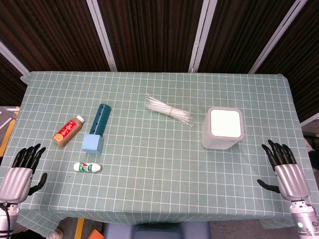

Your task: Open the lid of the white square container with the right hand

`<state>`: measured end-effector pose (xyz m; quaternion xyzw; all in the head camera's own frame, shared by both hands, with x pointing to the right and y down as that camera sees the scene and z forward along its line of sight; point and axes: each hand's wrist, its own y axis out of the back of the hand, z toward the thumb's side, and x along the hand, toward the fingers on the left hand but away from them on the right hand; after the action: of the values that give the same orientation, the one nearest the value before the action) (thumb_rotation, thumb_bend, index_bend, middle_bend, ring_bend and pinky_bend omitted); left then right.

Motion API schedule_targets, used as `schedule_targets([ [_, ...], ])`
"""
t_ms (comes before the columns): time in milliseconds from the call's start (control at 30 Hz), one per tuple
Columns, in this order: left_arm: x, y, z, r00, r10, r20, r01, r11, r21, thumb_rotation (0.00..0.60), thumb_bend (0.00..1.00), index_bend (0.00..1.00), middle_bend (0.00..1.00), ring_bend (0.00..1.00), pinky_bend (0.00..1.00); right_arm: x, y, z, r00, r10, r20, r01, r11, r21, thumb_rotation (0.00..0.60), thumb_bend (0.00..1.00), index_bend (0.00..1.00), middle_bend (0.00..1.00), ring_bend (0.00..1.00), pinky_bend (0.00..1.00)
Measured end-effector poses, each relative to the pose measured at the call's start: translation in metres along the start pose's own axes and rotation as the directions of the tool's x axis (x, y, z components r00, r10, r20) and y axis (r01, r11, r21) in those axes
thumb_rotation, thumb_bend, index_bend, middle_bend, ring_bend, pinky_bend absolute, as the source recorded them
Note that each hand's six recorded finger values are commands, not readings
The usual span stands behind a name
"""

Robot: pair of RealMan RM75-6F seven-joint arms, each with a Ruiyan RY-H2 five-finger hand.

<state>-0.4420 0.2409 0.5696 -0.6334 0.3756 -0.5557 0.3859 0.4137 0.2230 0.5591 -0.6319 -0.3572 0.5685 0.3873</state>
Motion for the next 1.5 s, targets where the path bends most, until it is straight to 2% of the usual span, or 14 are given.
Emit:
schedule_targets([
  [200,-0.001,0.000,0.000,1.000,-0.001,0.000,0.001,1.000,-0.003,0.600,0.45,0.00,0.00,0.00,0.08,-0.004,-0.001,0.003,1.000,-0.013,-0.007,0.013,1.000,-0.006,0.547,0.08,0.00,0.00,0.00,0.00],
  [233,-0.002,0.001,-0.001,1.000,0.001,-0.001,-0.001,1.000,-0.004,0.600,0.45,0.00,0.00,0.00,0.08,-0.006,-0.001,0.004,1.000,-0.021,-0.008,0.021,1.000,-0.008,0.547,0.08,0.00,0.02,0.01,0.03],
  [300,-0.002,0.001,-0.001,1.000,0.001,-0.002,-0.001,1.000,-0.008,0.600,0.45,0.00,0.00,0.00,0.08,-0.012,0.002,0.005,0.999,-0.049,-0.015,0.049,0.999,0.002,0.547,0.09,0.00,0.26,0.25,0.28],
  [367,-0.003,0.001,-0.003,1.000,-0.001,-0.004,0.001,1.000,-0.011,0.600,0.45,0.00,0.00,0.00,0.08,-0.020,0.008,0.008,0.997,-0.073,-0.025,0.074,0.997,0.014,0.548,0.18,0.00,0.70,0.74,0.70],
  [400,-0.003,0.000,-0.003,1.000,-0.004,-0.004,0.004,1.000,-0.011,0.600,0.46,0.00,0.00,0.00,0.08,-0.025,0.010,0.011,0.996,-0.078,-0.036,0.078,0.997,0.015,0.548,0.25,0.00,0.85,0.90,0.83],
  [467,-0.003,0.001,-0.003,1.000,-0.004,-0.002,0.004,1.000,-0.010,0.600,0.47,0.00,0.00,0.00,0.07,-0.032,0.012,0.016,0.997,-0.063,-0.053,0.064,0.998,0.019,0.548,0.35,0.00,0.96,0.99,0.95],
  [567,-0.003,0.002,-0.003,1.000,-0.001,0.002,0.001,1.000,-0.013,0.600,0.48,0.00,0.00,0.00,0.06,-0.045,0.013,0.025,0.997,-0.010,-0.079,0.015,0.998,0.059,0.548,0.44,0.00,1.00,1.00,1.00],
  [767,-0.005,0.003,-0.008,1.000,-0.005,-0.026,0.005,1.000,-0.015,0.600,0.48,0.00,0.00,0.00,0.06,-0.073,0.014,0.041,0.986,0.148,-0.082,-0.131,0.974,0.184,0.550,0.54,0.00,1.00,1.00,1.00],
  [1000,-0.009,0.004,-0.011,0.999,-0.006,-0.037,0.005,1.000,-0.022,0.600,0.48,0.00,0.00,0.00,0.06,-0.098,0.021,0.062,0.960,0.275,-0.059,-0.248,0.926,0.284,0.553,0.55,0.00,1.00,1.00,1.00],
  [1233,-0.009,0.006,-0.013,0.999,-0.003,-0.053,0.002,1.000,-0.020,0.600,0.48,0.00,0.00,0.00,0.06,-0.110,0.019,0.081,0.935,0.348,-0.068,-0.314,0.901,0.301,0.553,0.55,0.00,1.00,1.00,1.00],
  [1367,-0.009,0.007,-0.013,0.999,0.002,-0.053,-0.003,1.000,-0.022,0.600,0.48,0.00,0.00,0.00,0.06,-0.111,0.017,0.084,0.929,0.363,-0.067,-0.329,0.897,0.295,0.553,0.55,0.00,1.00,1.00,1.00],
  [1500,-0.009,0.008,-0.013,0.999,0.001,-0.053,-0.002,1.000,-0.024,0.600,0.48,0.00,0.00,0.00,0.06,-0.113,0.008,0.086,0.916,0.396,-0.064,-0.362,0.885,0.293,0.552,0.55,0.00,1.00,1.00,1.00],
])
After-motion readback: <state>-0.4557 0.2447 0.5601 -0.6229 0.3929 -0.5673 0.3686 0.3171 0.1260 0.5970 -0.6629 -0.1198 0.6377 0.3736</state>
